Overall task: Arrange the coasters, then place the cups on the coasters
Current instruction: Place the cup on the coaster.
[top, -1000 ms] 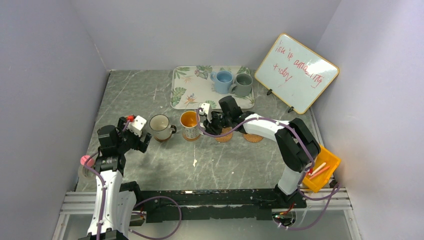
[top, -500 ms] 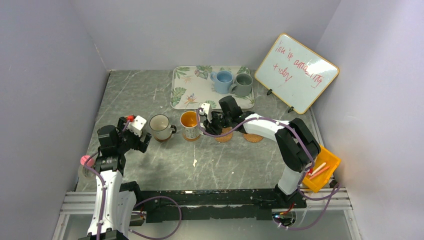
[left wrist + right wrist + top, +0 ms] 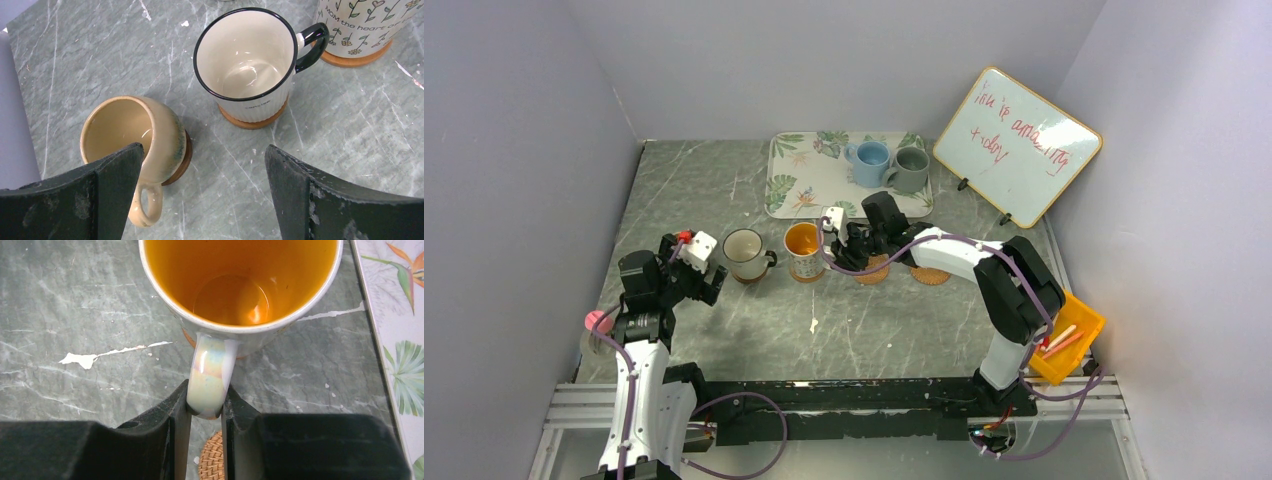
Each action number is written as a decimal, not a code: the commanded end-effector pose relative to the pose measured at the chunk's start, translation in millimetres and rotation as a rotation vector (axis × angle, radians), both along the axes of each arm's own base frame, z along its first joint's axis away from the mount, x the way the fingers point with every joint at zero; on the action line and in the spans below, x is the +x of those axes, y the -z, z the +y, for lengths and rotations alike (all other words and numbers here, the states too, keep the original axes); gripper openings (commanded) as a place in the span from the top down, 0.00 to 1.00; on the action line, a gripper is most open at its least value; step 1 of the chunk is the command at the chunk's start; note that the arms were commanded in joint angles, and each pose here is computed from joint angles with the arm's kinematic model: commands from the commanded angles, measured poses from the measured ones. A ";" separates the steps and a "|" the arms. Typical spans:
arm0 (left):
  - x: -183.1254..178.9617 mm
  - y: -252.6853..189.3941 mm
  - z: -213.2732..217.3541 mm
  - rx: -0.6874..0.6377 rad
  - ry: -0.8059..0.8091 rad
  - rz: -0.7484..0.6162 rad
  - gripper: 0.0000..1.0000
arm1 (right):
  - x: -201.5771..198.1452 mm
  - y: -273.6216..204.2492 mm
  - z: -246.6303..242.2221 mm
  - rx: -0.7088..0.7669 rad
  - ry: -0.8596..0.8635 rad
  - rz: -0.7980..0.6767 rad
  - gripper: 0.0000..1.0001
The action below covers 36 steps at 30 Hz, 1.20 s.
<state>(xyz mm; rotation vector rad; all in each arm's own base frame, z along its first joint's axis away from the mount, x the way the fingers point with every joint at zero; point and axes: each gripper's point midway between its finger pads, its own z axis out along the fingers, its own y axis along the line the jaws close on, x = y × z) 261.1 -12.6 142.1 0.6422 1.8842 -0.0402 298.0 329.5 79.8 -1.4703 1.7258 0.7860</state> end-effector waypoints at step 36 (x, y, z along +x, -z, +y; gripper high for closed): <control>-0.3 -5.1 -3.4 -0.001 0.025 -0.021 0.04 | -5.5 -39.8 6.8 0.079 -0.076 -0.070 0.40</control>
